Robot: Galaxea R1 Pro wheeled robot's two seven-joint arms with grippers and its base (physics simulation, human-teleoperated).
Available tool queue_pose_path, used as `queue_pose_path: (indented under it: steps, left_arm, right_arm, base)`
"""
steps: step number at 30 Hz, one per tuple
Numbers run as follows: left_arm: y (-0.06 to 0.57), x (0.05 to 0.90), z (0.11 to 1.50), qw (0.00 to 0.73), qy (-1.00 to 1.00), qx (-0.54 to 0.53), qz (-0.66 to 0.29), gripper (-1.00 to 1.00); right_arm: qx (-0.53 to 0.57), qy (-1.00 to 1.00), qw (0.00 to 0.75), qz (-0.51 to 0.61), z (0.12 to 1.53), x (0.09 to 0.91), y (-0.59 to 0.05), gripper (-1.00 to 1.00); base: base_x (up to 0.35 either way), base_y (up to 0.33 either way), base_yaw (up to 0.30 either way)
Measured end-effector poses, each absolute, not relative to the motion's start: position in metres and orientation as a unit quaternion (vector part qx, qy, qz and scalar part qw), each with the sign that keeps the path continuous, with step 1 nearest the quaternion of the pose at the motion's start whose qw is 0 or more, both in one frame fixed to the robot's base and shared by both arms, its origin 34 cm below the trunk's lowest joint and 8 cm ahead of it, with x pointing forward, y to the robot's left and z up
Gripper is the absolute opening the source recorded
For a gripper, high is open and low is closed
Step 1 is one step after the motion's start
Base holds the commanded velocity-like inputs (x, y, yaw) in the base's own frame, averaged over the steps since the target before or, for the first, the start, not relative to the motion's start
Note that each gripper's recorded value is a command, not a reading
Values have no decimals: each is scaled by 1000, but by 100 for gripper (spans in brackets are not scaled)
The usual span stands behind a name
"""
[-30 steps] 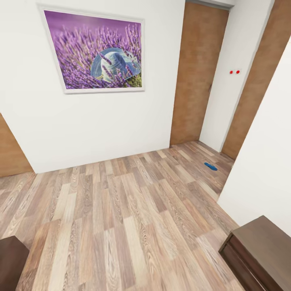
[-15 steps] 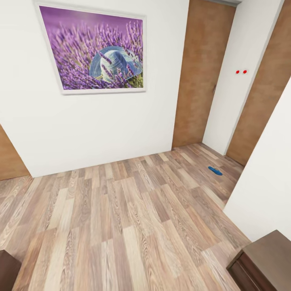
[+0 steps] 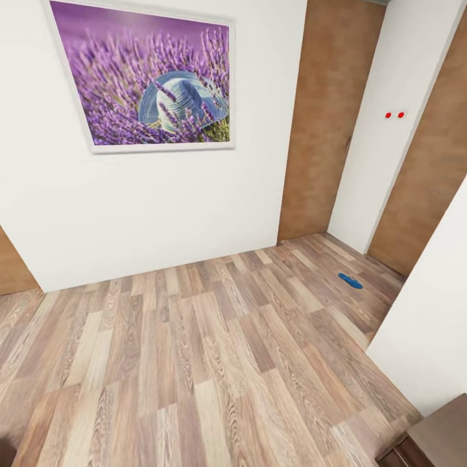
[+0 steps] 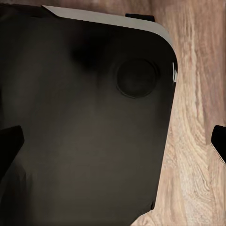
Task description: In the bedroom, move the book from the bed onto either nightstand, and place the two sandals side by side next to the bed.
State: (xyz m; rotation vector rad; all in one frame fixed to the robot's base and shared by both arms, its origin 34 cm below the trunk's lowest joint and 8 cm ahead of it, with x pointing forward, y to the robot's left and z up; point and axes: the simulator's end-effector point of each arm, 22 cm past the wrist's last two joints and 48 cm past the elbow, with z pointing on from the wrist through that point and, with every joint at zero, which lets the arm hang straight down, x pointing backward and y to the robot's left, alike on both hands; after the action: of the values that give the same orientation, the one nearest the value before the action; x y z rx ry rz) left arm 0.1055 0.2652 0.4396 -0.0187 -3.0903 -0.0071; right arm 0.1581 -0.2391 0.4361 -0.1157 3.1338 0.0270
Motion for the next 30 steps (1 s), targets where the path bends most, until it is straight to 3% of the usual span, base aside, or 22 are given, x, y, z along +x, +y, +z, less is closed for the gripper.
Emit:
queue_pose_path:
  steps: [30]
  left_arm:
    - [265,106,440,25,-1000,-6,-3,100]
  right_arm:
    - [-38,999,3,10,436,158,-238,100]
  base:
    - [269,0,0]
